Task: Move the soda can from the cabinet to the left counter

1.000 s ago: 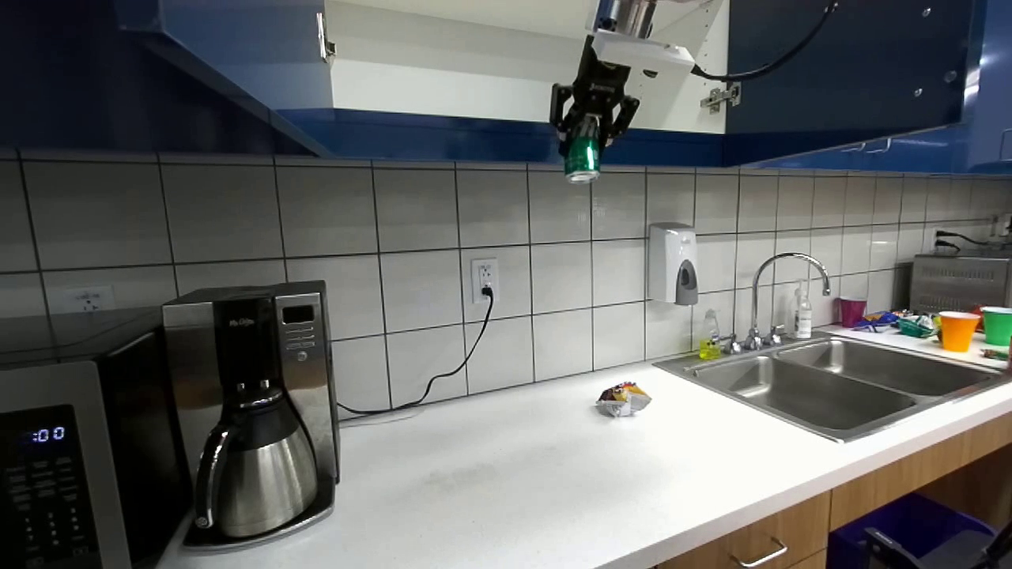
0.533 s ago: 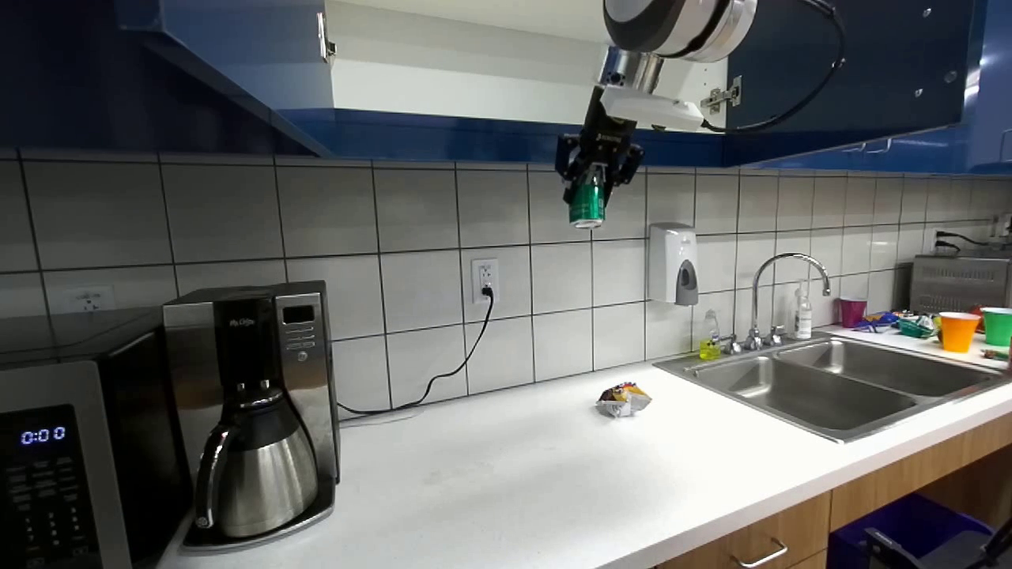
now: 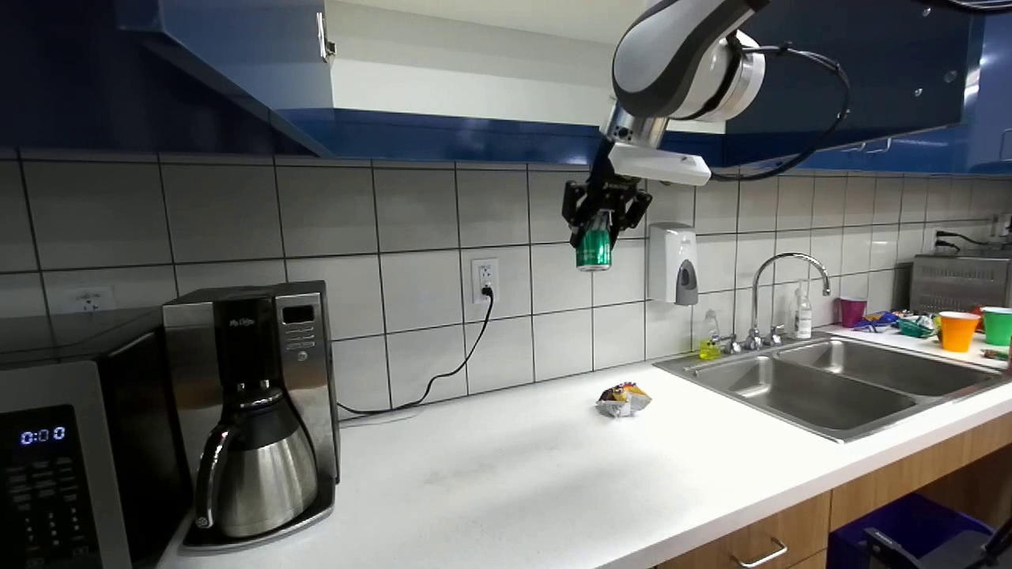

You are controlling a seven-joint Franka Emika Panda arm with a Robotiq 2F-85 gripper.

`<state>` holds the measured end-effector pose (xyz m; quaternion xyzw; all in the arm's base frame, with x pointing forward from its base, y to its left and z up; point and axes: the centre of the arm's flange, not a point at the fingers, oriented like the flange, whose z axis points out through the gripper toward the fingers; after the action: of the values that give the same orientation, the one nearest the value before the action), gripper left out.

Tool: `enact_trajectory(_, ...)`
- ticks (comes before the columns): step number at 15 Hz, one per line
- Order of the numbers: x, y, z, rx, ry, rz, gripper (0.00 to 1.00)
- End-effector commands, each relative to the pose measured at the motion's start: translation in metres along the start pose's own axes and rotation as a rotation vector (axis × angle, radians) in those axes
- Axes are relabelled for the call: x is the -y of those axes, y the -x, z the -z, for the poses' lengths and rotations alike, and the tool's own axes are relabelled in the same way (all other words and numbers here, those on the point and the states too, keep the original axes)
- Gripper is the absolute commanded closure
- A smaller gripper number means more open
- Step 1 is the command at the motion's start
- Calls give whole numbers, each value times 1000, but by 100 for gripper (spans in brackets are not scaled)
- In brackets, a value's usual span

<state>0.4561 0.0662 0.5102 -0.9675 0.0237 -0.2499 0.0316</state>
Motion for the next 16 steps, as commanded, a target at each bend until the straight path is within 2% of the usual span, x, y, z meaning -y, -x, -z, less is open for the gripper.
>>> enact_trajectory(1, -12, 9, -30, -34, -4, 14, 62)
enact_trajectory(16, -54, 34, -175, -66, -2, 18, 62)
